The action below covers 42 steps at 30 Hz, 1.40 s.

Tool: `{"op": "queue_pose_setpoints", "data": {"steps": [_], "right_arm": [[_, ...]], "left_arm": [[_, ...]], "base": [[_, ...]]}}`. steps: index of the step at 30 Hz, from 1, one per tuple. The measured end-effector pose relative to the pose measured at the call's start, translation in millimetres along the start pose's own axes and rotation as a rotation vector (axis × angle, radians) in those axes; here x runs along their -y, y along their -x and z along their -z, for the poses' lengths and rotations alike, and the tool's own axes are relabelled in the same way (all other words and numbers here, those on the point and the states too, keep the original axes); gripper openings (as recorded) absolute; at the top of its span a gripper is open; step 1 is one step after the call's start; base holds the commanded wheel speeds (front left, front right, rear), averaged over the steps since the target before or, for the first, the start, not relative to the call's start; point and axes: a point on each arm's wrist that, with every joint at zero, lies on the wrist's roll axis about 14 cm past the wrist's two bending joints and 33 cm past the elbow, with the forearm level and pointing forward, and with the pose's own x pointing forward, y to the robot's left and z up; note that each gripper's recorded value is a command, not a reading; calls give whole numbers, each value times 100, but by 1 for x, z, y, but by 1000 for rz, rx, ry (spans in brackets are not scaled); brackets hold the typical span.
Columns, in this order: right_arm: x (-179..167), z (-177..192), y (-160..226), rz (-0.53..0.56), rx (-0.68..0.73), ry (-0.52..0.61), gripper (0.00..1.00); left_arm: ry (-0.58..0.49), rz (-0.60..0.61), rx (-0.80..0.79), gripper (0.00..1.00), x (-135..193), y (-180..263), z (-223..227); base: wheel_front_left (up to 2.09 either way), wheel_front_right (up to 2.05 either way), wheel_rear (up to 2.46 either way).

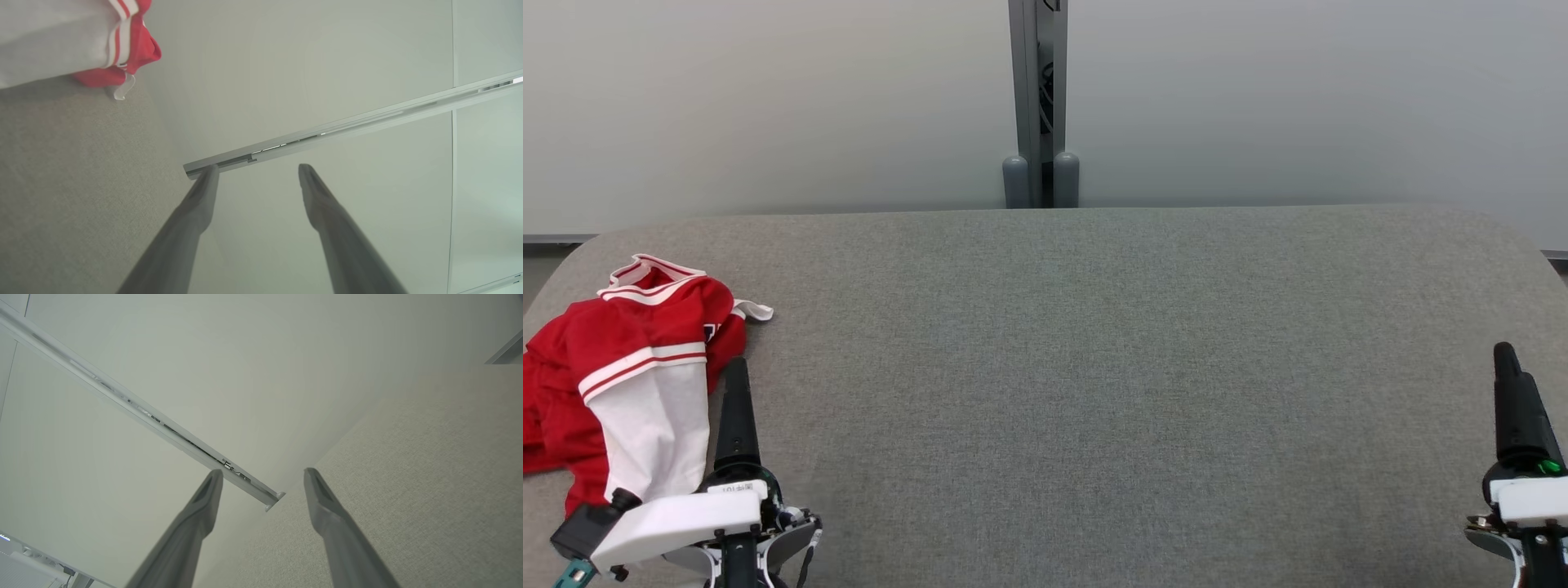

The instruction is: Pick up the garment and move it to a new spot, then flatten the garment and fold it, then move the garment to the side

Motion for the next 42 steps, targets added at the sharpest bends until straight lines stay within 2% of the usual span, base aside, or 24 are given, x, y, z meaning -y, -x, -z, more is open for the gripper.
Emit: {"op": "queue_pose_setpoints", "data": {"steps": [9, 16, 25, 32, 36, 38, 42], "right_arm": [[-40, 5, -9, -124, 5, 253, 100], [-71, 6, -12, -227, 25, 430, 100], [-101, 9, -11, -326, 73, 584, 100], [-113, 23, -8, -390, 62, 673, 100], [-114, 22, -7, -397, 76, 711, 100], [-114, 24, -7, -401, 78, 732, 100], [-108, 34, -5, -395, 55, 764, 100]], "left_arm": [[-108, 46, 78, 100, 12, -3, -26], [-204, 115, 146, 100, 34, -3, -47], [-316, 191, 148, 100, 56, 2, -43], [-522, 248, 119, 100, 67, 8, -29], [-691, 286, 103, 100, 79, 10, -13], [-778, 281, 86, 100, 78, 12, -2], [-886, 265, 66, 100, 76, 16, 16]], "base": [[0, 0, 0], [0, 0, 0], [0, 0, 0], [0, 0, 0], [0, 0, 0], [0, 0, 0], [0, 0, 0]]}}
